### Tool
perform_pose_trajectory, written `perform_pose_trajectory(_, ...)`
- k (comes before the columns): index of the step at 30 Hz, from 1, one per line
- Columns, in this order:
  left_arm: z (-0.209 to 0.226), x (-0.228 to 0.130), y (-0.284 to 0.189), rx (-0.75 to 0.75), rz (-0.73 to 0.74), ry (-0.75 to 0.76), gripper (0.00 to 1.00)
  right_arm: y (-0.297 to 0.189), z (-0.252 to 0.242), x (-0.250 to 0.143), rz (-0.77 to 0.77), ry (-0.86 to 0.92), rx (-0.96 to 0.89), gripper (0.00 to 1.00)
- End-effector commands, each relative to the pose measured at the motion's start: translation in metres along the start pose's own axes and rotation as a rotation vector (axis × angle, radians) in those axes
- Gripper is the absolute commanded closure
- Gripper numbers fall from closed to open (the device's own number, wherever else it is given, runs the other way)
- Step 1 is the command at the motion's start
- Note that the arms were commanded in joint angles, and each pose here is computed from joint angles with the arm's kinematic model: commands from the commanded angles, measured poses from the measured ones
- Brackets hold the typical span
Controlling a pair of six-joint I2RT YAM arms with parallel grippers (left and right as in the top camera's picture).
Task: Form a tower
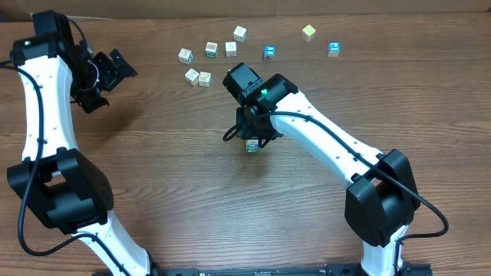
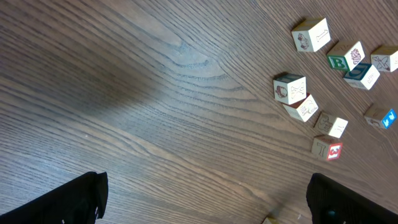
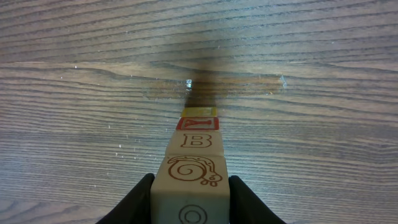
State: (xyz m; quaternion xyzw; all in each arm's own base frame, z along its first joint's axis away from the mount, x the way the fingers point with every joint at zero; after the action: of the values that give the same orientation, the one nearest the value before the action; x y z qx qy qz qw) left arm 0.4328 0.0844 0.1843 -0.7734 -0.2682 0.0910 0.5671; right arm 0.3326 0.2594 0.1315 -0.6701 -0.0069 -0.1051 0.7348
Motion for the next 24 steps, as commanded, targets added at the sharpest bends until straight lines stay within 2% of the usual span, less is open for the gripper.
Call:
perform_pose_trajectory(1, -0.0057, 0.0018, -0.0042, -0.013, -0.013, 0.029, 0.00, -0.0088, 0.0069, 0.0069, -0.038, -0.005, 0.017, 0.66)
perform_pose_trajectory(18, -0.0057, 0.0018, -0.0042, -0.013, -0.013, 0.029, 0.00, -0.0089, 0.0086, 0.0085, -0.045, -0.008, 0.025, 0.68)
perform_pose_trajectory(24, -0.0057, 0.0018, -0.0042, -0.013, -0.013, 0.029, 0.00, -0.0089, 0.0086, 0.0085, -0.045, -0.008, 0.025, 0.65)
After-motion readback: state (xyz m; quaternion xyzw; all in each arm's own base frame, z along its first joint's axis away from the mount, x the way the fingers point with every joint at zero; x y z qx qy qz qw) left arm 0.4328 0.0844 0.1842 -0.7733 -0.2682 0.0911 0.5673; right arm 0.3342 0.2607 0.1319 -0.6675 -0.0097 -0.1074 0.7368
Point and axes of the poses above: each gripper's point midway between its finger pads, its own y axis out along the fingers, its own z axis along the line the jaws close on, x = y × z, the point moved 3 cm from there along -y, back along the fingers, and after that the axes turned 8 degrees about y, right-handed, at the moved point
